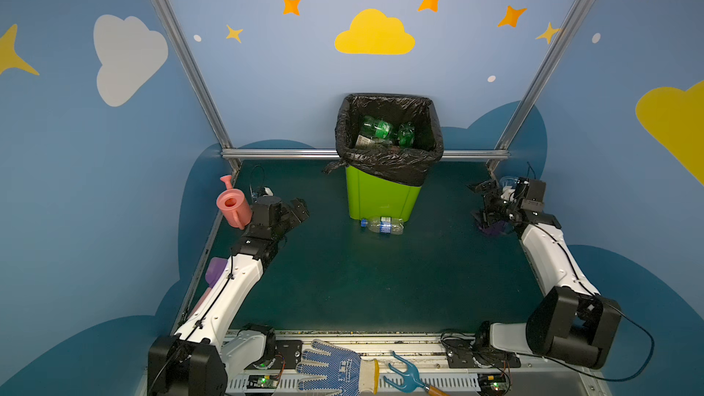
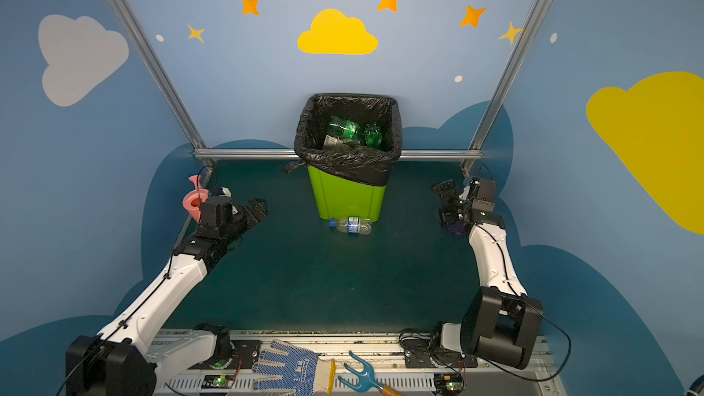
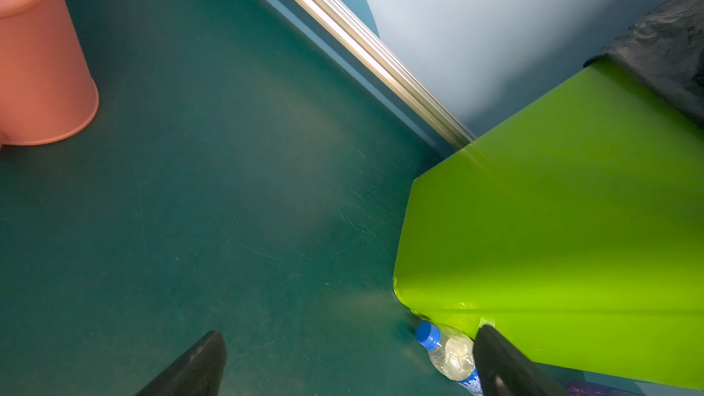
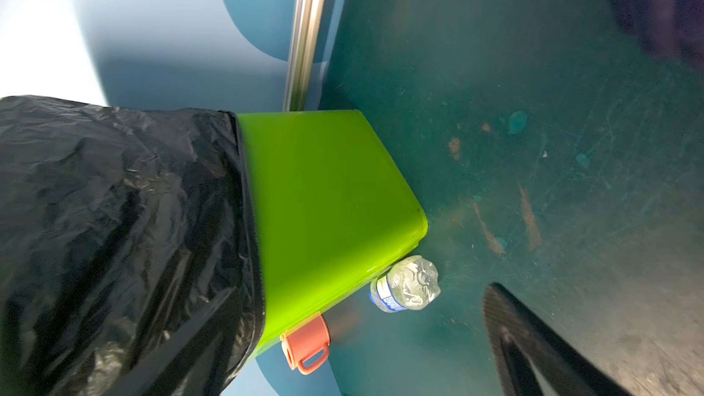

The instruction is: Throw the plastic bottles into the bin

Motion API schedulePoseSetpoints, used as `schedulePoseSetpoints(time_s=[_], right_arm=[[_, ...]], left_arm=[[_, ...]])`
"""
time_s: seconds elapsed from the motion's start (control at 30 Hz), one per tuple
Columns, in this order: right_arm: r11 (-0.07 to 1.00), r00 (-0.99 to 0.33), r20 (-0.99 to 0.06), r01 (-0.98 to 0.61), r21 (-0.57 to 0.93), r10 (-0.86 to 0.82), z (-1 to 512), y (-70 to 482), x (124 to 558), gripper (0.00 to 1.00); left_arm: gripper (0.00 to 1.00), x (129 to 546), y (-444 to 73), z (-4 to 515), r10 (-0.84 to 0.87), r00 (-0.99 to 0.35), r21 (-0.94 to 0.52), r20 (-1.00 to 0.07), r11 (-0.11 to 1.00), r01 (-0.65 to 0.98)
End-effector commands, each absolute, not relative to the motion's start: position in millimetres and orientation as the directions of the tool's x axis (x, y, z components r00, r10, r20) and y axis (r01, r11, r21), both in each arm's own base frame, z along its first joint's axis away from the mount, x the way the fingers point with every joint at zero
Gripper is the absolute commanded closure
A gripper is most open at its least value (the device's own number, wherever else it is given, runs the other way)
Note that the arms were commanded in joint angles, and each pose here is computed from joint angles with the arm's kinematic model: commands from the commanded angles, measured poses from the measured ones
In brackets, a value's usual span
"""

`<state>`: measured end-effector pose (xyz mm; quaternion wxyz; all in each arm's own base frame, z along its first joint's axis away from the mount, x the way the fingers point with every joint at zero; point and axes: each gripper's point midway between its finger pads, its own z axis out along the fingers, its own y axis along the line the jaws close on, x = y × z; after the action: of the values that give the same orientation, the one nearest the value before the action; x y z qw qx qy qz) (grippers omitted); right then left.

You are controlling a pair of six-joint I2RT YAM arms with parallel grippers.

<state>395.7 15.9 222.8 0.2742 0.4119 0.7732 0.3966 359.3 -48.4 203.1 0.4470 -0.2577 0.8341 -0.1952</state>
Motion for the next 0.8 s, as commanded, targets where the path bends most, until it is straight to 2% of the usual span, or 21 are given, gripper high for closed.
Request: schedulePoseSetpoints(time_s=[0.0, 0.57, 0.67, 0.77], right_arm=[[0.356, -0.531, -0.110, 0.387, 0.851, 0.840, 236.6, 18.4, 396.1, 0.02], [0.357, -0.547, -0.103, 0.383, 0.852, 0.831, 229.5, 25.8, 382.6, 0.02], [0.380, -0.570, -0.116, 0.370, 0.848, 0.814, 227.7, 36.7, 380.1, 0.02], [0.377, -0.584, -0.088, 0.396, 0.837, 0.807, 209.2, 55.1, 376.9, 0.02]], left_arm=[[0.00, 359.1, -45.7, 196.9, -0.608, -0.472, -0.549, -0.638, 0.789, -0.275], [0.00, 360.1, -46.8, 191.2, -0.607, -0.484, -0.546, -0.630, 0.790, -0.280], [0.00, 359.2, -47.3, 189.5, -0.605, -0.491, -0.544, -0.627, 0.791, -0.280], [0.00, 357.9, -46.3, 186.5, -0.598, -0.499, -0.531, -0.627, 0.797, -0.287]])
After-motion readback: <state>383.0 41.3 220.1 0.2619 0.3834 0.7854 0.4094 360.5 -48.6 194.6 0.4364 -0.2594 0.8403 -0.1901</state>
